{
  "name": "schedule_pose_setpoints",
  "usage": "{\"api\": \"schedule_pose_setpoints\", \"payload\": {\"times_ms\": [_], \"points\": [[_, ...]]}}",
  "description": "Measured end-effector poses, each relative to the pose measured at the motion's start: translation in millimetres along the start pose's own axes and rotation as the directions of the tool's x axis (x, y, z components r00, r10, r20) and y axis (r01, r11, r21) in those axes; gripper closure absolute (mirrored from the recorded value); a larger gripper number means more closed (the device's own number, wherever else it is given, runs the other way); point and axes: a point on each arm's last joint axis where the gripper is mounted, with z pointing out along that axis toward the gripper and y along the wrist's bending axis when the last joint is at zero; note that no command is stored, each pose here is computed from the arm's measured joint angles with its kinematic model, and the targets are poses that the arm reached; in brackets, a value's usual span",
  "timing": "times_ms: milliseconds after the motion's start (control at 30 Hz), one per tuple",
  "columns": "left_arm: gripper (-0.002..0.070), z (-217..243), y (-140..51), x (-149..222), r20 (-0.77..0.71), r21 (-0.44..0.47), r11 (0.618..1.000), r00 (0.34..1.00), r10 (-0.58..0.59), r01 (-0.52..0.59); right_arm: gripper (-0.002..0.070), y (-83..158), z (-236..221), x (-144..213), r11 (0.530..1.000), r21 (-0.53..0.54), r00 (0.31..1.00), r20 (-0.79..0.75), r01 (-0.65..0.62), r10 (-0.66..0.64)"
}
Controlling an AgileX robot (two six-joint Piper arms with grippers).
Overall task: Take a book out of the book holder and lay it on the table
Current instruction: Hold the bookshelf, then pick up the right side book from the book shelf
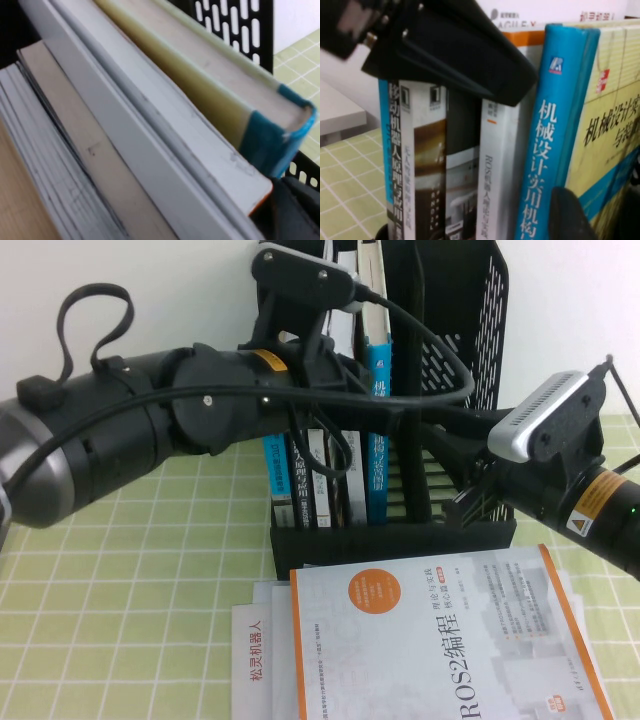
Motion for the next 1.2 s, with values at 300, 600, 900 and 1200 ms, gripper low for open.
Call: {"api": "schedule_pose_setpoints", "payload": {"times_ms": [300,600,900,1200], "points": [[0.0678,-1.9,9.9,-0.4,-0.013,-0.017,0.997,0.997,-0.071,0.071,0.0408,-6.2,19.7,-0.8,0.999,-0.005,0.999,0.037,-0.034,0.034],[0.0678,-2.0,9.8,-0.6,-0.015,-0.016,0.996,0.996,-0.093,0.093,0.0353,-2.7,48.6,-6.1,0.997,-0.037,0.995,0.074,-0.06,0.063],[0.0678,-2.0,9.8,-0.5,-0.015,-0.016,0.995,0.995,-0.097,0.097,0.0353,6.9,61.2,19.0,0.995,0.046,0.996,0.027,-0.083,0.082],[0.0678,-2.0,9.8,-0.5,-0.015,-0.016,0.995,0.995,-0.101,0.101,0.0388,4.3,66.1,28.2,0.992,0.113,0.996,0.078,-0.057,0.048]]}}
